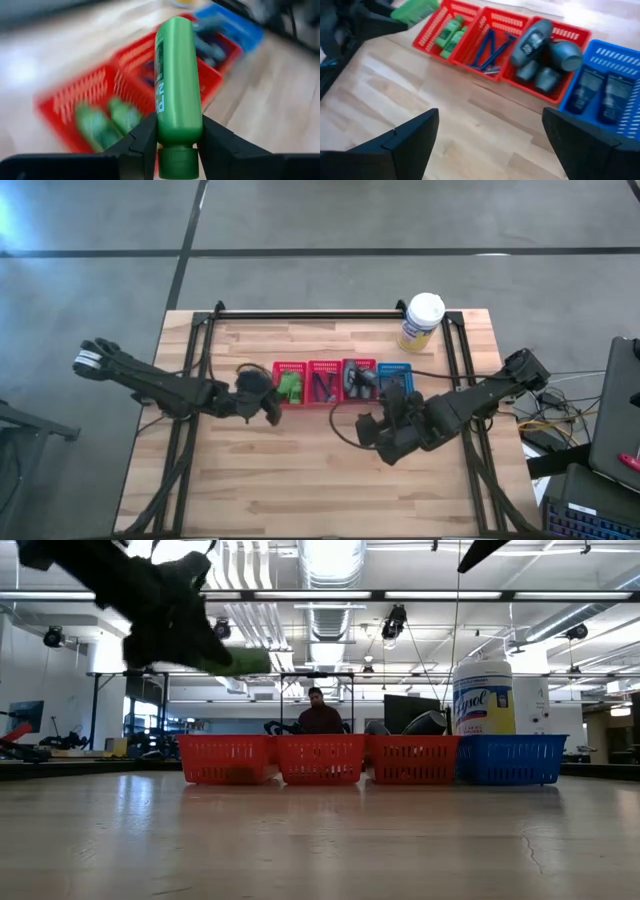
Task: Pick & Place Travel size toiletries
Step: Put the green shampoo bottle into the left red bin
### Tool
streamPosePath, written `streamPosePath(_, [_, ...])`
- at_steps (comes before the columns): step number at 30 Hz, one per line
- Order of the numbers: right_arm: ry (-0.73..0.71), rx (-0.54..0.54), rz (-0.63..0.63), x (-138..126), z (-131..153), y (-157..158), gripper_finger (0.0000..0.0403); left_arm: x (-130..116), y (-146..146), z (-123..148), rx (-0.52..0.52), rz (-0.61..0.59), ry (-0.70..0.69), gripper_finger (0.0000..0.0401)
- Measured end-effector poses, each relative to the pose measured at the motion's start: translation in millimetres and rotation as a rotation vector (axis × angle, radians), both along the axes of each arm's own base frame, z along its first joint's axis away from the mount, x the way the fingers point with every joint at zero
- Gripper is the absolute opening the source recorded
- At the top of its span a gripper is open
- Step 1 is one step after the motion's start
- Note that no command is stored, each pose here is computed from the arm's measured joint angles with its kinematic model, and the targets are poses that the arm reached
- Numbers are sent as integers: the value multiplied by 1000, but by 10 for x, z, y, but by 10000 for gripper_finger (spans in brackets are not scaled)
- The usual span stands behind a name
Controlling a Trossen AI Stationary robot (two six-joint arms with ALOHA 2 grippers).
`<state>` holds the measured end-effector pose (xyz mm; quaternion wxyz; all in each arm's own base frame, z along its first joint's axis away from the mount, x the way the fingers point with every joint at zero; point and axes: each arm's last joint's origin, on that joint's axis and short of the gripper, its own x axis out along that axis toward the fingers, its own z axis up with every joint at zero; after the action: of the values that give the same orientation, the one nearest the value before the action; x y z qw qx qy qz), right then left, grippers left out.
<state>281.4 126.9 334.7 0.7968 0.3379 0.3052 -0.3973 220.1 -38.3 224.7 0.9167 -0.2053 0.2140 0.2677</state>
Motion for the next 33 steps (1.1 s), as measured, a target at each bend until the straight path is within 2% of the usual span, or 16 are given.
streamPosePath(2, [10,-5,-8,-9,-6,-8,353,-90,34,-74,-205,134,-99,119])
streamPosePath(4, [18,-15,-7,9,-25,-14,354,-151,60,-167,-369,247,-167,121])
streamPosePath(6, [29,-24,-1,25,-42,-16,350,-197,82,-269,-474,329,-202,121])
streamPosePath(8, [34,-29,4,32,-44,-26,345,-202,100,-334,-520,356,-240,121])
streamPosePath(10, [30,-41,4,36,-42,-32,337,-180,115,-336,-526,344,-274,120])
streamPosePath(20, [7,-36,-17,40,-38,-27,306,-41,306,-448,-496,423,-253,122])
streamPosePath(26, [-4,-30,-17,50,-34,-22,291,111,309,-444,-468,387,-268,154])
streamPosePath(33, [-16,-22,-13,56,-30,-4,280,188,292,-428,-487,353,-249,194])
